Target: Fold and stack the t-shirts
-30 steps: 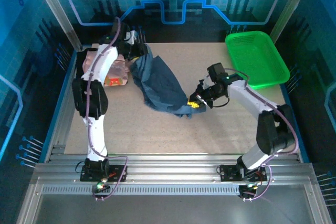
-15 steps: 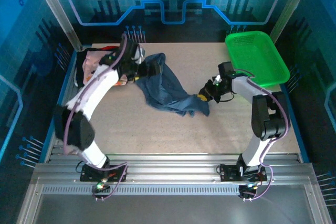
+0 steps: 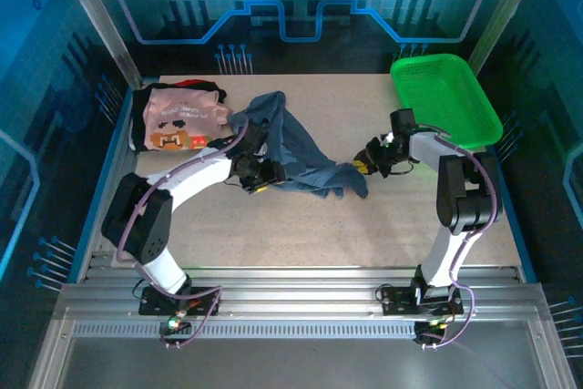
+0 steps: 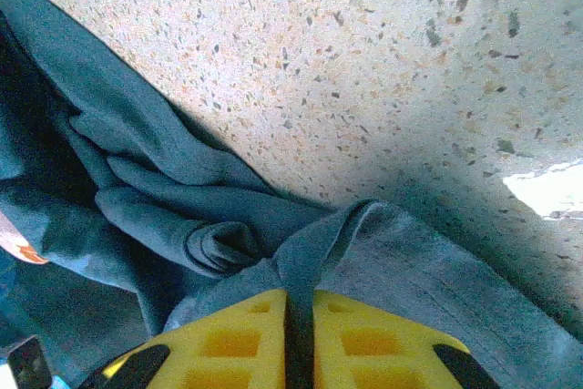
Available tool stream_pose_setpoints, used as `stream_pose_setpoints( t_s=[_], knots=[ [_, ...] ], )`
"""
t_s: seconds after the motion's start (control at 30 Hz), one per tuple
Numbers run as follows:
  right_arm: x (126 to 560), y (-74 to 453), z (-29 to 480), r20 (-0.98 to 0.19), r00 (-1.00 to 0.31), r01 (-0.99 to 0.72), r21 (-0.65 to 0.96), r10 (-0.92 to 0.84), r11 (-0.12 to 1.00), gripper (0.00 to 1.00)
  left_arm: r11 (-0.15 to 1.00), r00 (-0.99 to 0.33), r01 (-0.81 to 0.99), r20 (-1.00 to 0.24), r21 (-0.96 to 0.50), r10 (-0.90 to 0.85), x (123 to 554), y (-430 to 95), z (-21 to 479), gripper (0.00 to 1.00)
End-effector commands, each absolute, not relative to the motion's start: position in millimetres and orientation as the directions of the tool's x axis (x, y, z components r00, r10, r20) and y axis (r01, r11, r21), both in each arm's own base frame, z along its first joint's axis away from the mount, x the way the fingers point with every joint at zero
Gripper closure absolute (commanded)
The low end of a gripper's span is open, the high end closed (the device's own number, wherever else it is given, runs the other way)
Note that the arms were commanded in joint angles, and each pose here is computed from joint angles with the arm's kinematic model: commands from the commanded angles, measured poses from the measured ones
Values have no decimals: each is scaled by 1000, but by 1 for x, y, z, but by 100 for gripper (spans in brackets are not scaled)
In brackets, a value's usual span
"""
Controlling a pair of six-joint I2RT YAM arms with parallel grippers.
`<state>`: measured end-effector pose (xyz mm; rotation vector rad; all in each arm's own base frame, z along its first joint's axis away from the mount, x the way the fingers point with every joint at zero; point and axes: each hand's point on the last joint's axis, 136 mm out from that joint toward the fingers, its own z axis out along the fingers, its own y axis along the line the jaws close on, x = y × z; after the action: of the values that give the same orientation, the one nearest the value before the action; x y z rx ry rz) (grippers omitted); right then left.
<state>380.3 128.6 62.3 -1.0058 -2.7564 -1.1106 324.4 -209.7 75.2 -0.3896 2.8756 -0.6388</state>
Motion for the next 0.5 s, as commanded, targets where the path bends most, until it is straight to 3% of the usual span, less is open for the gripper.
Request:
stream_pose_setpoints(
  t_s=[0.0, 0.27, 0.47],
  knots=[
    [380, 124, 66, 236, -795, 564, 627, 559, 537, 86, 868, -944, -246, -96, -431, -315, 336, -218, 73, 43],
    [377, 122, 70, 225, -806, 548, 634, 548, 546, 87, 877, -940, -288, -63, -384, -336, 358, -229, 44, 42],
    [378, 120, 72, 224, -806, 546, 640, 548, 541, 87, 917, -950, -295, -19, -268, -311, 350, -216, 17, 49]
  ],
)
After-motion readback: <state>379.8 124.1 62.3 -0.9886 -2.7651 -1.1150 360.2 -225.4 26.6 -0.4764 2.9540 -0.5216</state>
